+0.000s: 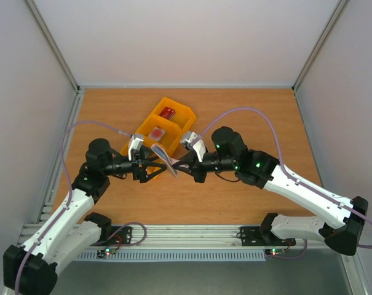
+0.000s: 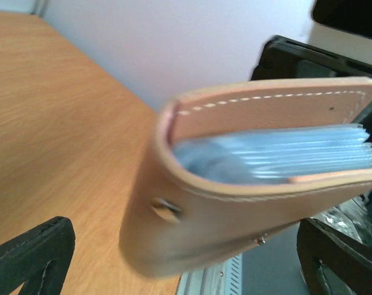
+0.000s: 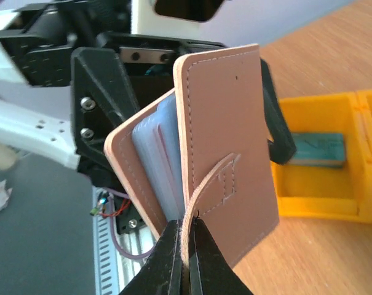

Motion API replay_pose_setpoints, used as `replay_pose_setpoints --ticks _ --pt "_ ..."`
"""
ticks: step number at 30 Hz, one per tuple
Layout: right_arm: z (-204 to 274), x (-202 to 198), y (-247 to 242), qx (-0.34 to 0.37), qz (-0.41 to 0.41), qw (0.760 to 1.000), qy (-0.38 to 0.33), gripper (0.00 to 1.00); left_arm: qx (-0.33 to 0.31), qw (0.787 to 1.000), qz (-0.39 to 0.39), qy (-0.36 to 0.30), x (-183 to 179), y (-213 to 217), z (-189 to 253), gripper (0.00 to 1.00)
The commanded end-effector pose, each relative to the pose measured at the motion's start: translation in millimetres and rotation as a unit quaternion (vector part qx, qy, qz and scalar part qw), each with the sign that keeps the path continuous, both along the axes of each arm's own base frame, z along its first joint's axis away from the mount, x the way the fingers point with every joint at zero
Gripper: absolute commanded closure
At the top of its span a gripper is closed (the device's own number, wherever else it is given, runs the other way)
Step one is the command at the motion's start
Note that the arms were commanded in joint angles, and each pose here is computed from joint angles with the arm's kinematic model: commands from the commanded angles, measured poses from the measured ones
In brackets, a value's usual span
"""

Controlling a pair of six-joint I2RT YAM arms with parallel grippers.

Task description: Take the credit cards out of the card holder

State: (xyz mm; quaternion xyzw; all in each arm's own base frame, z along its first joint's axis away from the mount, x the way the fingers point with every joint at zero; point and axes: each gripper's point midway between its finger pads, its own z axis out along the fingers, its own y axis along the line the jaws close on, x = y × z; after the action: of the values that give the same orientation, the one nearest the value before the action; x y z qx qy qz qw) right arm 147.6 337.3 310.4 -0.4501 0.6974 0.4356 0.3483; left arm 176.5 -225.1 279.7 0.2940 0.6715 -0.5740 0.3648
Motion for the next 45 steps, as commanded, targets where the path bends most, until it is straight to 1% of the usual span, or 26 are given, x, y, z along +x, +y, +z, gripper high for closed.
replay_pose_setpoints --ticks 1,3,5,9,11,13,14,18,20,22,24,28,32,33,36,38,40,41,44,45 --pt "-1 30 -6 0.008 -0.116 0.992 0.047 0.99 0.004 0.998 0.063 0.0 21 4 -10 0.01" --pt "-1 37 -9 0.006 -0.148 0.987 0.065 0.99 0.009 0.998 0.066 -0.005 22 5 -15 0.01" --pt "1 40 -8 0.01 -0.158 0.984 0.08 0.99 0.012 0.997 0.065 -0.028 22 5 -14 0.01" --pt "12 33 3 0.03 -0.128 0.987 0.092 0.99 0.01 0.995 0.058 -0.077 20 4 -8 0.01" --pt "17 29 7 0.032 -0.108 0.99 0.09 0.99 0.006 0.995 0.05 -0.083 18 3 -7 0.01" --pt "23 24 8 0.036 -0.088 0.992 0.08 0.99 0.004 0.996 0.049 -0.076 17 3 -7 0.01" --pt "24 22 8 0.036 -0.08 0.994 0.072 0.99 0.004 0.996 0.049 -0.074 17 3 -8 0.02" --pt "33 13 6 0.035 -0.043 0.997 0.061 0.99 0.009 0.997 0.051 -0.065 14 5 -16 0.17" --pt "43 -1 6 0.043 0.005 0.998 0.052 0.99 0.007 0.996 0.046 -0.069 12 5 -14 0.25" --pt "55 -20 4 0.057 0.061 0.996 0.033 0.99 -0.001 0.996 0.037 -0.082 9 4 -7 0.36" --pt "60 -29 3 0.064 0.089 0.994 0.024 0.99 -0.015 0.995 0.025 -0.097 4 3 4 0.49" --pt "57 -28 7 0.055 0.1 0.993 0.026 0.99 -0.045 0.994 -0.007 -0.099 -8 1 27 0.71" --pt "49 -11 -4 0.05 0.058 0.997 0.014 0.99 -0.054 0.993 -0.046 -0.09 -25 1 35 0.96" --pt "49 -2 -11 0.056 0.041 0.997 0.018 0.99 -0.054 0.993 -0.054 -0.087 -29 1 35 0.99" --pt "47 16 -26 0.066 0.006 0.997 0.028 0.99 -0.05 0.995 -0.054 -0.068 -31 2 31 1.0" --pt "36 26 -32 0.043 -0.023 0.999 0.024 0.99 -0.037 0.998 -0.026 -0.05 -23 3 25 1.0" --pt "20 39 -38 0.006 -0.064 0.998 0.019 0.98 0.002 1.0 0.018 -0.022 -11 7 7 1.0" --pt "11 47 -43 -0.016 -0.086 0.996 0.013 0.91 0.023 0.999 0.038 -0.02 -5 9 0 1.0" --pt "-10 66 -54 -0.068 -0.143 0.987 0.006 0.46 0.089 0.99 0.111 -0.023 15 22 -20 1.0" --pt "-13 68 -53 -0.073 -0.149 0.986 0.007 0.35 0.111 0.985 0.133 -0.023 21 28 -27 1.0"
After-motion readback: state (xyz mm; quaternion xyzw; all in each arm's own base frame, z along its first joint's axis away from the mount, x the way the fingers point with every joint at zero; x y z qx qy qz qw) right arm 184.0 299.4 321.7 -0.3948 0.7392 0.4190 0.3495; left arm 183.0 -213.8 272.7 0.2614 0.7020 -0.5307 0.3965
